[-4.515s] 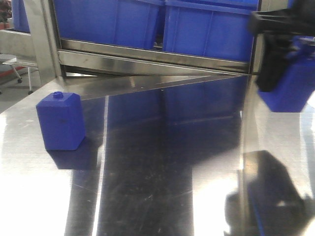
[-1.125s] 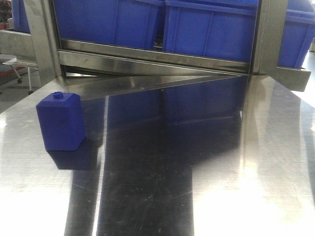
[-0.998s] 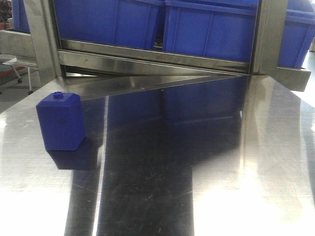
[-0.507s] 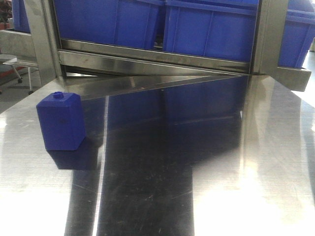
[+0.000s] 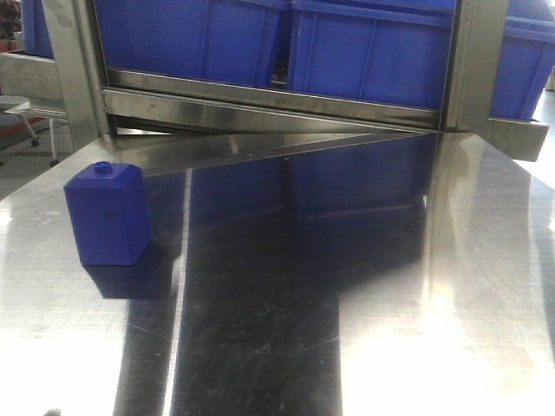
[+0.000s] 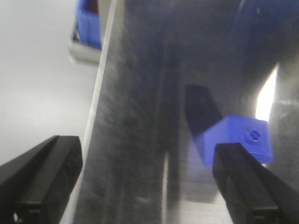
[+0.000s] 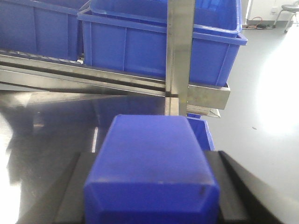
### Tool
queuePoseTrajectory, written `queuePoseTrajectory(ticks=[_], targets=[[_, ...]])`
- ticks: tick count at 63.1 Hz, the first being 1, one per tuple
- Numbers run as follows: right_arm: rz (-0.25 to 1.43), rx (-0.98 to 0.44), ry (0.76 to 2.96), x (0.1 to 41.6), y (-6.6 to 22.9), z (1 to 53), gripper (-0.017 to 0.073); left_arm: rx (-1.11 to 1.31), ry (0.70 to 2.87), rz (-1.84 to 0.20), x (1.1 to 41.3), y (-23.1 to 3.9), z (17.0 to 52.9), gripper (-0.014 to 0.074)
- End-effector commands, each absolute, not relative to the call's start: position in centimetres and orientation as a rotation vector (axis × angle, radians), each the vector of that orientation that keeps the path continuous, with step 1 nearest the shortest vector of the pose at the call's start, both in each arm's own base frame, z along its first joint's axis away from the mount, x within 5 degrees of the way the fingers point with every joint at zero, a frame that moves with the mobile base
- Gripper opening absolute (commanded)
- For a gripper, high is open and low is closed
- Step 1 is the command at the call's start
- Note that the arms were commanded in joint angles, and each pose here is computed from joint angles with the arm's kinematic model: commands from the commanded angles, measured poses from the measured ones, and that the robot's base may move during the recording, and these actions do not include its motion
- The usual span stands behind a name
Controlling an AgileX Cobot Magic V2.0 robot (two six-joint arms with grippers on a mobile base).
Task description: Pick and sort blue part to right shelf
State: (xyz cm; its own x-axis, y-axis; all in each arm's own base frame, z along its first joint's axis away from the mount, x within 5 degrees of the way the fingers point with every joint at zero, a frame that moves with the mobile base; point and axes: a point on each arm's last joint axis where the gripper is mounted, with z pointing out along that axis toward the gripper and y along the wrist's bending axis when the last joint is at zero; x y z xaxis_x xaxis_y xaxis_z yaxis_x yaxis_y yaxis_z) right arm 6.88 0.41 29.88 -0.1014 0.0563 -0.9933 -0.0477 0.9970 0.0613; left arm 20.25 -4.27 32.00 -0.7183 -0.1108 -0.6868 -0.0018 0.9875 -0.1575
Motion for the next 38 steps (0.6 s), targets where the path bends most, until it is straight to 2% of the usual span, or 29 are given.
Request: queuePoseTrajectory(ticks=[1,8,15,28,38], targets=[[0.073,0.009,1.552,6.8,0.3,31.7,0.0393,-0.158,2.342,-0.248,21.9,-5.5,33.2,0.0641],[0.073,0.009,1.552,6.8,0.3,31.7,0.0393,-0.211,2.405,-0.274,23.6,-7.1,32.8,0.0642],[0.073,0.009,1.552,6.8,0.3,31.7,0.0393,-0.162,2.481,-0.264,24.8,-9.0,32.9,0.0642],[0.073,0.009,1.552,6.8,0.3,31.7,0.0393,-0.110,2.666,-0.134,27.6,-11.5,32.6,0.0642],[0.073,0.009,1.552,6.8,0.3,31.7,0.0393,-0.088,2.728,-0.112,29.2,-13.3,32.4,0.0642]])
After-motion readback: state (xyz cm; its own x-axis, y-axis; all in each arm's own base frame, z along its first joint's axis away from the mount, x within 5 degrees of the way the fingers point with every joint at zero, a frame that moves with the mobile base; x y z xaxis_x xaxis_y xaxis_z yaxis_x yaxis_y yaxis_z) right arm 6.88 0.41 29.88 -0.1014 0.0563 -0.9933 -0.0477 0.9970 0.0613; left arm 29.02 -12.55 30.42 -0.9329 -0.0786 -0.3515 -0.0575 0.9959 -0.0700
